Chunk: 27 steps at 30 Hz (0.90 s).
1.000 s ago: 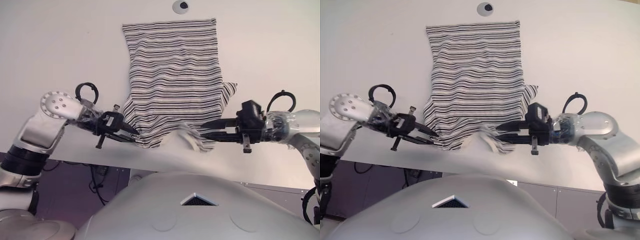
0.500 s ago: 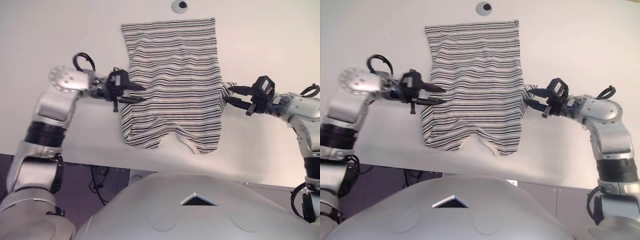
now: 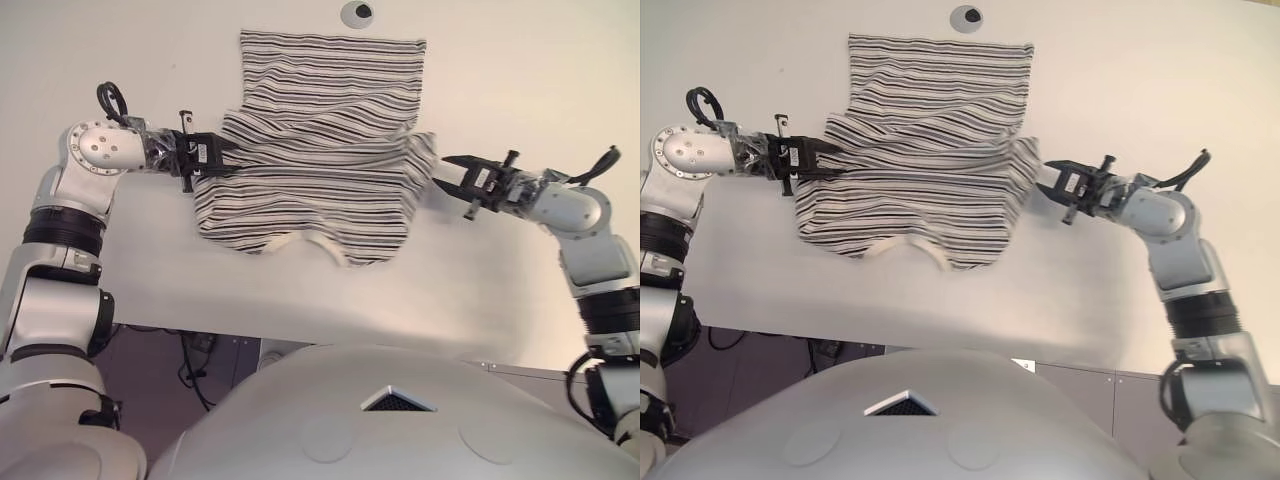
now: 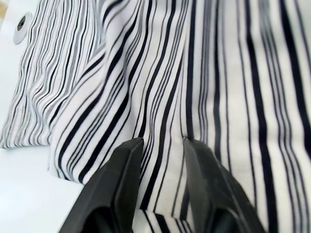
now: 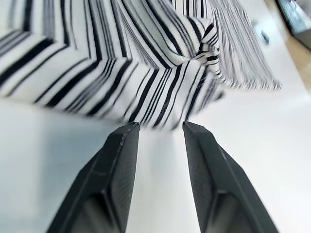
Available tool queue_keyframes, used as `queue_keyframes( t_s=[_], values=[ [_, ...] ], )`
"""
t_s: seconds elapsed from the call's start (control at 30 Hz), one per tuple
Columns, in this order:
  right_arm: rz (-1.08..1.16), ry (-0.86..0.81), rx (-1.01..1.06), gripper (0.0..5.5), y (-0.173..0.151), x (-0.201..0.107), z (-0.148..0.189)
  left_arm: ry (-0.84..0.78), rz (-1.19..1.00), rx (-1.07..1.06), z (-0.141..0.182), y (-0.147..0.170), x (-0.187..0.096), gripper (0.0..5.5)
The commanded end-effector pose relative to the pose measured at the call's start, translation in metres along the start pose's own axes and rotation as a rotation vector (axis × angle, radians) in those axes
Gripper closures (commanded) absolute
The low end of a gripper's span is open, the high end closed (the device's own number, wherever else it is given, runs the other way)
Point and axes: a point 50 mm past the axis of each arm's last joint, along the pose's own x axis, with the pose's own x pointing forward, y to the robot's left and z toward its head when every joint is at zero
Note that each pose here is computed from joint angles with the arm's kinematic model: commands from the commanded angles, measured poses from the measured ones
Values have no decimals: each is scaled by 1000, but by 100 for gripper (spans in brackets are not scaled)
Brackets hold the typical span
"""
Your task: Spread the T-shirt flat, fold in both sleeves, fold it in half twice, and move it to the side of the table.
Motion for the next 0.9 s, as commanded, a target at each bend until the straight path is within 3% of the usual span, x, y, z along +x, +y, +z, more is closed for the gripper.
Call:
queue_keyframes(
  t_s=[0.03,0.23,0.37,0.47,0.6,0.7,0.77,0.9],
  values=[
    [-21,-101,51,388,7,11,13,-8,-118,-63,-4,-25,18,402],
    [11,-10,124,388,11,15,-3,4,-67,-74,-6,-15,7,402],
    [76,66,90,388,17,25,-11,-123,-15,-106,16,11,-8,402],
    [148,136,55,388,14,14,-19,-229,29,-149,36,32,-25,402],
    [317,243,105,388,14,-36,-18,-333,166,-235,51,57,-47,402],
    [370,309,154,388,10,-65,-13,-295,186,-290,39,48,-48,402],
    [338,318,149,388,-2,-72,-6,-265,174,-387,20,26,-51,402],
    [178,128,213,388,-18,-64,16,-250,133,-576,-7,-10,-60,402]
  ],
)
